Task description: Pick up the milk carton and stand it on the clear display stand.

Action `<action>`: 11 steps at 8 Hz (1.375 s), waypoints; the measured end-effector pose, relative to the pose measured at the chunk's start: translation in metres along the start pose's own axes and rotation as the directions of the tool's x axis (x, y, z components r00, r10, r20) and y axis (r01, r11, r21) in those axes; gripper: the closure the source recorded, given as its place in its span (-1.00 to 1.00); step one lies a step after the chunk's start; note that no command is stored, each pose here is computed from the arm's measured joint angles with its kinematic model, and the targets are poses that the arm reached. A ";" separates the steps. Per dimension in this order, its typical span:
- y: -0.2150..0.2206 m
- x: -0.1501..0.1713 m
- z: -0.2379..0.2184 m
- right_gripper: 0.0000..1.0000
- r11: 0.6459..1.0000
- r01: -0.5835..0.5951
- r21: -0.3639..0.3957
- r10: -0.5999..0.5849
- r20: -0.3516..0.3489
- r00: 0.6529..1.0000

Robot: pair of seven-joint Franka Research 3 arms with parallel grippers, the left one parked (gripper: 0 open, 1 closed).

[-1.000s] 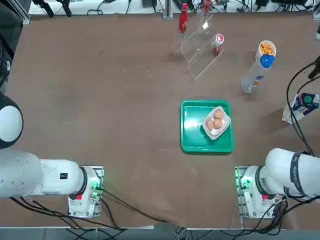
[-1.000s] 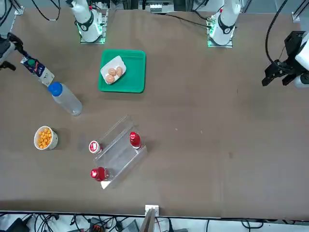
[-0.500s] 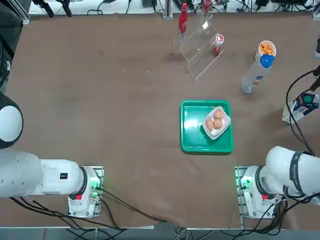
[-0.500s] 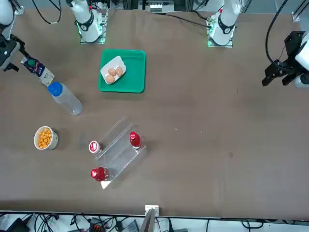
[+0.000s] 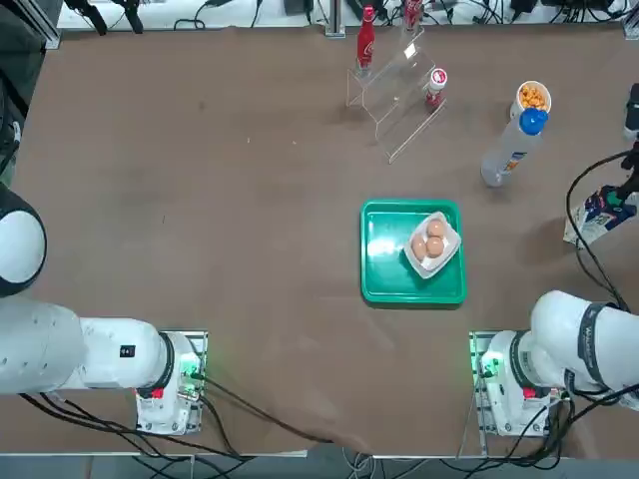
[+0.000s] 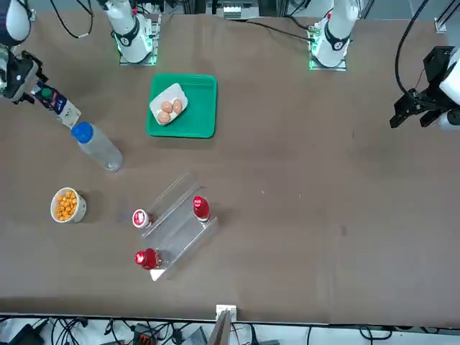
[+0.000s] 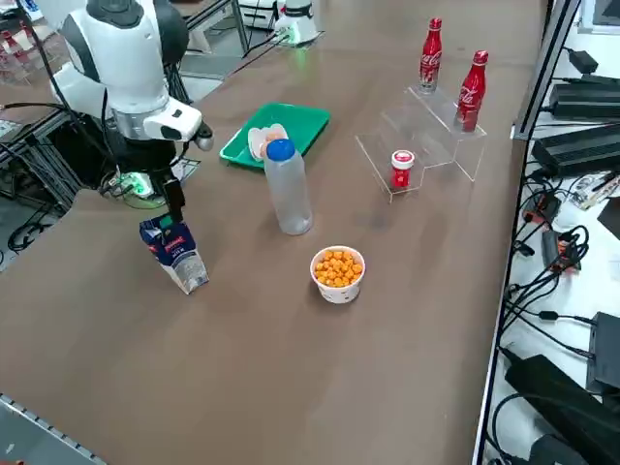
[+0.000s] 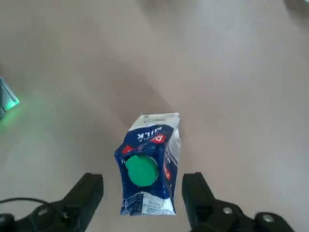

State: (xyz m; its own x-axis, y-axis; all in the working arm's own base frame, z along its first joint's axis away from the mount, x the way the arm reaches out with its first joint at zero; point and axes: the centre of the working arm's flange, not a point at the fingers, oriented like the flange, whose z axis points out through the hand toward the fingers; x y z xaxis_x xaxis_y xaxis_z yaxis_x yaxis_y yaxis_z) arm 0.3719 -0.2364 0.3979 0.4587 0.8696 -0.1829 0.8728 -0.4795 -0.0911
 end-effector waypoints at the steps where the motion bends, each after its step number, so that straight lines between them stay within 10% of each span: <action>1: -0.004 -0.001 0.007 -1.00 1.000 0.027 -0.009 -0.027 -0.003 1.000; 11: -0.015 -0.011 0.043 -1.00 0.992 0.113 -0.059 -0.113 0.004 0.994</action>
State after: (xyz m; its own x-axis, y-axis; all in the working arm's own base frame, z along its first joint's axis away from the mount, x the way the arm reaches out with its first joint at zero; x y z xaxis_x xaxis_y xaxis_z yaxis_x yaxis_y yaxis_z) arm 0.3472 -0.2437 0.3590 0.3564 0.9178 -0.1750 0.9274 -0.3703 -0.0528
